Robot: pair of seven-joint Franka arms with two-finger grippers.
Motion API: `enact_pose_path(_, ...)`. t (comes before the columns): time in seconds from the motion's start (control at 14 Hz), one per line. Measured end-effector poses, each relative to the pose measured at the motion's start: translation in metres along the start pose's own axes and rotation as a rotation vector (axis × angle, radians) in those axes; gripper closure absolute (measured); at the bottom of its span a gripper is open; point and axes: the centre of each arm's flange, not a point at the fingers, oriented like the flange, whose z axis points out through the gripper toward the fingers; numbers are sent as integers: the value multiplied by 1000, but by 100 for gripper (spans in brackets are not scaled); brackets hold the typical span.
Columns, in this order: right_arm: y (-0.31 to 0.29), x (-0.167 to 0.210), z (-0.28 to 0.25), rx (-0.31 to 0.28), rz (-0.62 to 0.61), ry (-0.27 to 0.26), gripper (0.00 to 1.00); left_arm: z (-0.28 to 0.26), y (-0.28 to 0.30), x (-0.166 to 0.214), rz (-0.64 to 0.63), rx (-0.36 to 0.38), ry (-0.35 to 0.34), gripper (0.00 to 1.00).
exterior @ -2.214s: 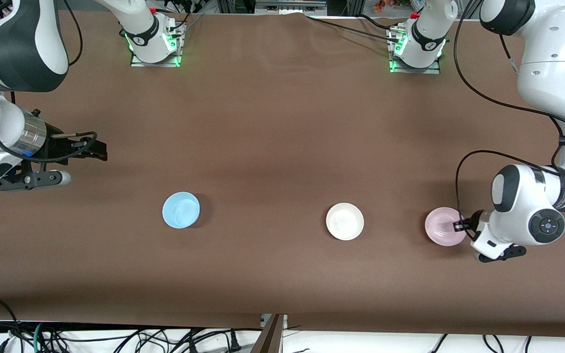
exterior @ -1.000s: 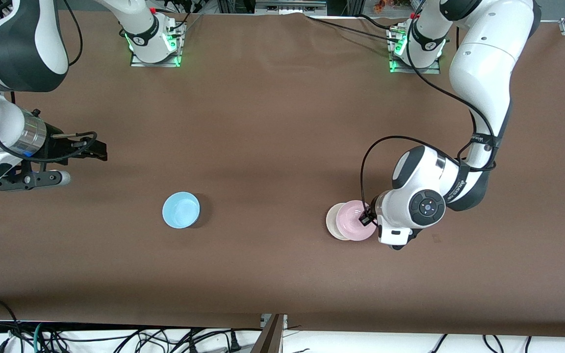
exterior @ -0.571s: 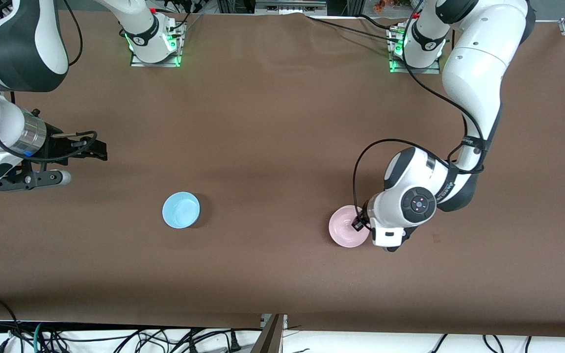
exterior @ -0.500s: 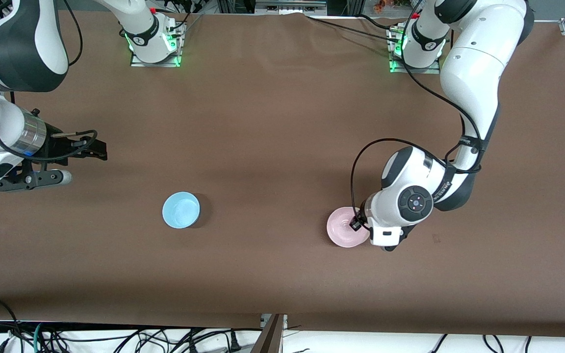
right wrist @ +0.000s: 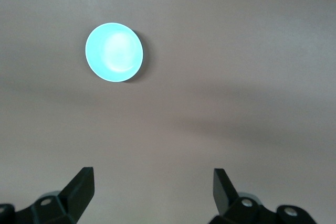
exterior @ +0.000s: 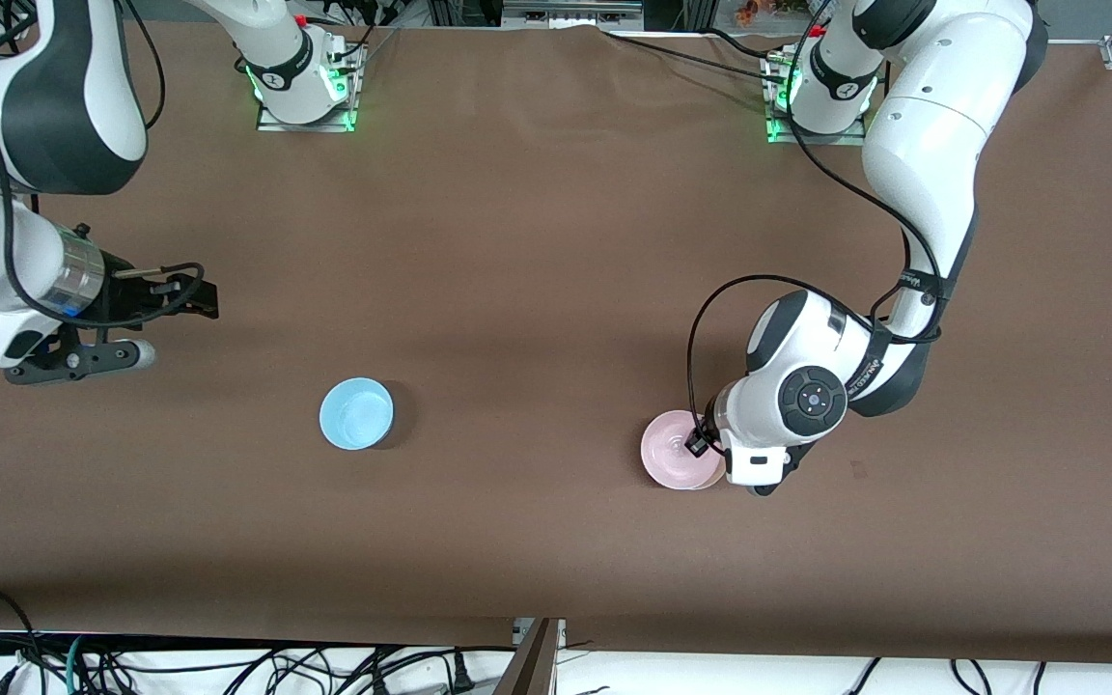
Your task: Stack pink and blue bowls on white bowl
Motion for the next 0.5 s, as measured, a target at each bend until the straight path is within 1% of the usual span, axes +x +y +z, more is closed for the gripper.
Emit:
enact_pose_path(0.21, -1, 1, 1, 0, -1, -2, 0, 0, -5, 10, 38, 2, 5, 97)
enact_pose_path(0.5, -1, 1, 1, 0, -1, -1, 0, -4, -23, 47, 89, -3, 4, 97)
